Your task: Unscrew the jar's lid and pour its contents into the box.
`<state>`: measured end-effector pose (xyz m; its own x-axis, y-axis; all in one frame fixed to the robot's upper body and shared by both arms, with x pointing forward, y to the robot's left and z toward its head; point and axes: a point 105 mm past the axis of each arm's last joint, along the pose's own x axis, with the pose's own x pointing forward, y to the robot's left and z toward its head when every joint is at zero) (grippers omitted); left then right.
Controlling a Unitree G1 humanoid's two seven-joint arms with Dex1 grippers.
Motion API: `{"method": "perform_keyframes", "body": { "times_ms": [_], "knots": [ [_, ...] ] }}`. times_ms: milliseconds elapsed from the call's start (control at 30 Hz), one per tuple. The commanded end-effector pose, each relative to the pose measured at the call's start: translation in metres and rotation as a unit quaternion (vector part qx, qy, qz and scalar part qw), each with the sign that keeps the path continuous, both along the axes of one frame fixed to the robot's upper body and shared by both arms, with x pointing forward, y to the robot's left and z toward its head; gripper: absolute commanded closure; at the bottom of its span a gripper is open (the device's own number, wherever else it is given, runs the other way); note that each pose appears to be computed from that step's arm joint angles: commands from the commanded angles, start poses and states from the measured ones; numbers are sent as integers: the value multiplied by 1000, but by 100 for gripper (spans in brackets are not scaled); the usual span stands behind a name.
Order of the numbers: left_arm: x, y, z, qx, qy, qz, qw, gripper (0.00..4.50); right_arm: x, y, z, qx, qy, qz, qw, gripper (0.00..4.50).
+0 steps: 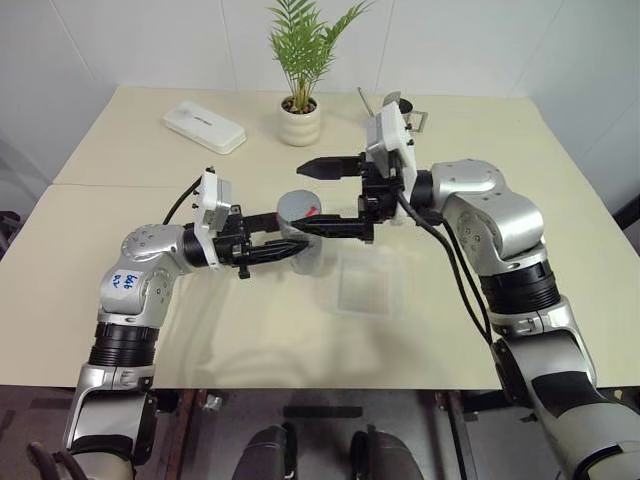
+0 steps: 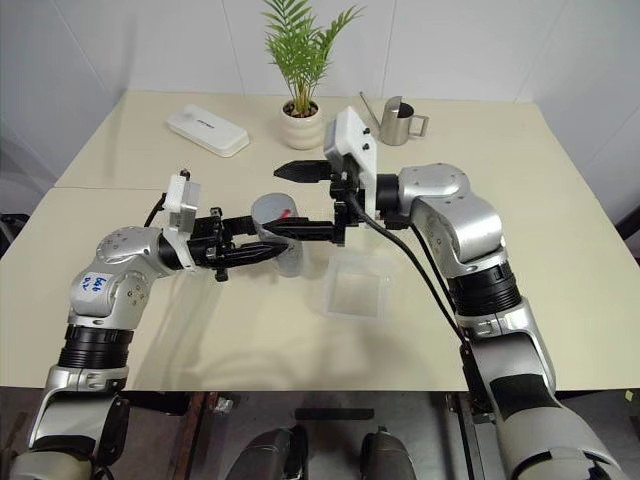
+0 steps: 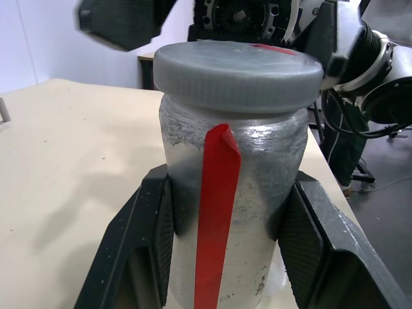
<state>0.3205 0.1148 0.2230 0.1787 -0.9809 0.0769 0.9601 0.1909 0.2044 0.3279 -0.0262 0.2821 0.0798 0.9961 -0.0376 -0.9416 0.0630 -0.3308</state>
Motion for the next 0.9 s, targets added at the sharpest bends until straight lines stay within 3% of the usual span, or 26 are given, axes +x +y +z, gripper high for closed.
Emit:
{"method": "perform_keyframes", "body": {
  "times_ms": [33, 333, 633, 900],
  "knots": [
    [-13, -2, 13, -10, -45, -34, 998, 264, 23, -43, 9, 17, -4, -87, 996, 1],
    [-10, 2, 12, -4, -39, -22, 999, 264, 18, -67, 16, 25, 17, -79, 996, 1],
    [-9, -1, 8, 5, -33, -21, 999, 264, -18, -20, 24, 39, 29, 12, 999, 1],
    [-7, -3, 5, 15, -28, -25, 999, 264, -19, 18, 10, -9, 4, -6, 1000, 1]
  ]
}}
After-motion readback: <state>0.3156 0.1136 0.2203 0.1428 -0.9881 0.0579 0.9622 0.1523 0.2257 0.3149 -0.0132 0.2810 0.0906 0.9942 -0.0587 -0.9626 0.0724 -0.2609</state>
